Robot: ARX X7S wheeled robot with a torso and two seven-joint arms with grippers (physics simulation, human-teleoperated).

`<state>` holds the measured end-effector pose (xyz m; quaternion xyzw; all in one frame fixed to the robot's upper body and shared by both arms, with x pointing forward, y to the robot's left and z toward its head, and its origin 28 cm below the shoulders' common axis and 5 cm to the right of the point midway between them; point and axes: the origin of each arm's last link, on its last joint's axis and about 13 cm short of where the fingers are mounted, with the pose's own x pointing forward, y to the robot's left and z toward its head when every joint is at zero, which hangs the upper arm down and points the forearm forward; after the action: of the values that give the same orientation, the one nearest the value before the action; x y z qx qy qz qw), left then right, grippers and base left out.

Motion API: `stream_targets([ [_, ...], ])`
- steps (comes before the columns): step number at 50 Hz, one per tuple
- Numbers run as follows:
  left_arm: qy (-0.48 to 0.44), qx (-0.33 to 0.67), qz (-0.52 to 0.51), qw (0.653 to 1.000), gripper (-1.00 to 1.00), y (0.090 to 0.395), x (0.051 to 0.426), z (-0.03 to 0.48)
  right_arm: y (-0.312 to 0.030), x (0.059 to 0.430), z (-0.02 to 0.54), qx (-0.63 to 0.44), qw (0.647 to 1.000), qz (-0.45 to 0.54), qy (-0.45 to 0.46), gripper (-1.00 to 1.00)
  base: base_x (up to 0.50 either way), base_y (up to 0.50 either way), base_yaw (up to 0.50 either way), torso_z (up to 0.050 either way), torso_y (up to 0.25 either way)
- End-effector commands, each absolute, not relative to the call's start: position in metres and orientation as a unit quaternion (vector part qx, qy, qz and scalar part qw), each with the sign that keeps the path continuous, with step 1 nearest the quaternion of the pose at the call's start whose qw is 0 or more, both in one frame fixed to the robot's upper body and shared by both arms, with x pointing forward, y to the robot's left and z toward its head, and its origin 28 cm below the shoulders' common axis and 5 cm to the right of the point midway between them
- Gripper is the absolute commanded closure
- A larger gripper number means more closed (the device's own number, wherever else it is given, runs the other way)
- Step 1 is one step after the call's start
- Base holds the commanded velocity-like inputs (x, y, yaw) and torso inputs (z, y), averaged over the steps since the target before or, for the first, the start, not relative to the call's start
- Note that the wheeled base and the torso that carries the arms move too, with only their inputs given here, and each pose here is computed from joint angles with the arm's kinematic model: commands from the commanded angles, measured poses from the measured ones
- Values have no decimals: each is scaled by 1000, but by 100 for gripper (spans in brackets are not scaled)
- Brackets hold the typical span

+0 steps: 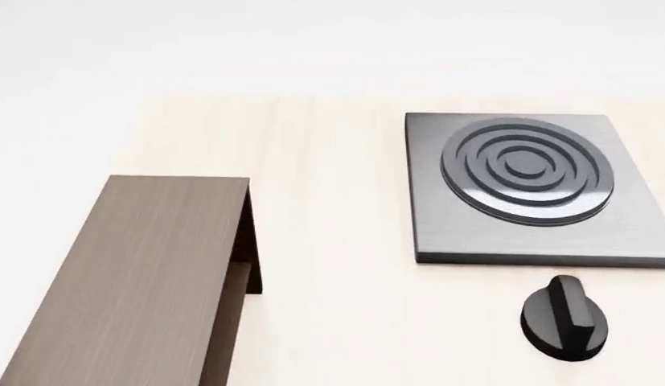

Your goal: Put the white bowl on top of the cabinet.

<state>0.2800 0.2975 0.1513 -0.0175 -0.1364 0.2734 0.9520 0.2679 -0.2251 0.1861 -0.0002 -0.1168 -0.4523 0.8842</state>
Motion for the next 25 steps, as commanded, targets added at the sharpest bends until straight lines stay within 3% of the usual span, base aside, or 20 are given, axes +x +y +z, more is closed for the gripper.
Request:
stream_targets([
  [1, -136, -17, 274, 952, -100, 298, 279, 144, -237, 264, 183, -1, 852, -515, -94, -100, 0, 0, 0, 0, 0],
  [25, -133, -18, 272, 953, -100, 298, 280, 143, -258, 263, 179, 62, 782, -619, 29, -100, 0, 0, 0, 0, 0],
])
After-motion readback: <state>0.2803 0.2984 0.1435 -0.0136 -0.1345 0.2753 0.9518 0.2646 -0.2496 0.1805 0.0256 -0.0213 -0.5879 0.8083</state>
